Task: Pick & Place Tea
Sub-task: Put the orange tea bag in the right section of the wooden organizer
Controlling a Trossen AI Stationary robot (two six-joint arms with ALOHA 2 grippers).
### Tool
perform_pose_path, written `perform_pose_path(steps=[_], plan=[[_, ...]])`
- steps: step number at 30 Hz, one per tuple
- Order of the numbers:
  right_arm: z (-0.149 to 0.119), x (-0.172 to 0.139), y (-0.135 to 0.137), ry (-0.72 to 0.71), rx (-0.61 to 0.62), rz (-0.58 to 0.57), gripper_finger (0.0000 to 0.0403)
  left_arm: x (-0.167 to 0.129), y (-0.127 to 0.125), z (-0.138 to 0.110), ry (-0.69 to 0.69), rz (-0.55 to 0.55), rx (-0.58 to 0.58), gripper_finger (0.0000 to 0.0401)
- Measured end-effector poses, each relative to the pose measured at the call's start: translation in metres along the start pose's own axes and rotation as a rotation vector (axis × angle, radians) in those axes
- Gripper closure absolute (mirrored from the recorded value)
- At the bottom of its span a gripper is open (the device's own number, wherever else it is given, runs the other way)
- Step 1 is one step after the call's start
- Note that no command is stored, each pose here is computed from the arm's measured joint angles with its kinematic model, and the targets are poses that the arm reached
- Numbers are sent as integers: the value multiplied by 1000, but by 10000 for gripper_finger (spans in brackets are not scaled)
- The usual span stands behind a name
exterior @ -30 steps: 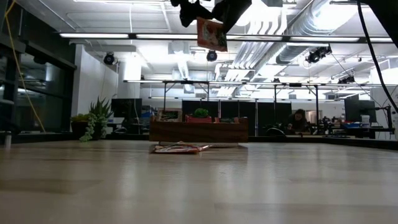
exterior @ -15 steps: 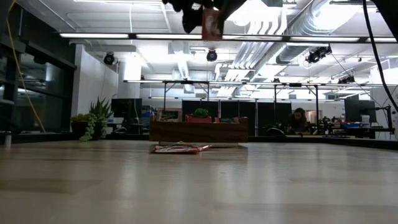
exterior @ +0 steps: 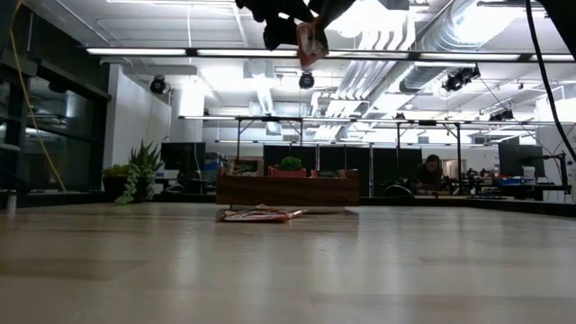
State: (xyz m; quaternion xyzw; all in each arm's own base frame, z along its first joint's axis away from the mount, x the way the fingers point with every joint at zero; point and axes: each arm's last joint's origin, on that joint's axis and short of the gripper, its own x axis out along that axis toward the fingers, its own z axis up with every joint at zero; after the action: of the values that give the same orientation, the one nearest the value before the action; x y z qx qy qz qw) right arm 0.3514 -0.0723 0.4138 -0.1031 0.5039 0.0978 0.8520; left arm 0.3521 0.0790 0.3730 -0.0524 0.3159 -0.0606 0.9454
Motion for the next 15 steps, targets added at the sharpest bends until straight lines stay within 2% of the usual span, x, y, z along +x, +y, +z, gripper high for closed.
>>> perform_pose_path(steps=[7,15], plan=[[1,0,0,-13,-3,-5,403,0,2,0,0,60,-23,150],[4,1,-2,-37,2,-15,403,0,5,0,7,179,-38,207]])
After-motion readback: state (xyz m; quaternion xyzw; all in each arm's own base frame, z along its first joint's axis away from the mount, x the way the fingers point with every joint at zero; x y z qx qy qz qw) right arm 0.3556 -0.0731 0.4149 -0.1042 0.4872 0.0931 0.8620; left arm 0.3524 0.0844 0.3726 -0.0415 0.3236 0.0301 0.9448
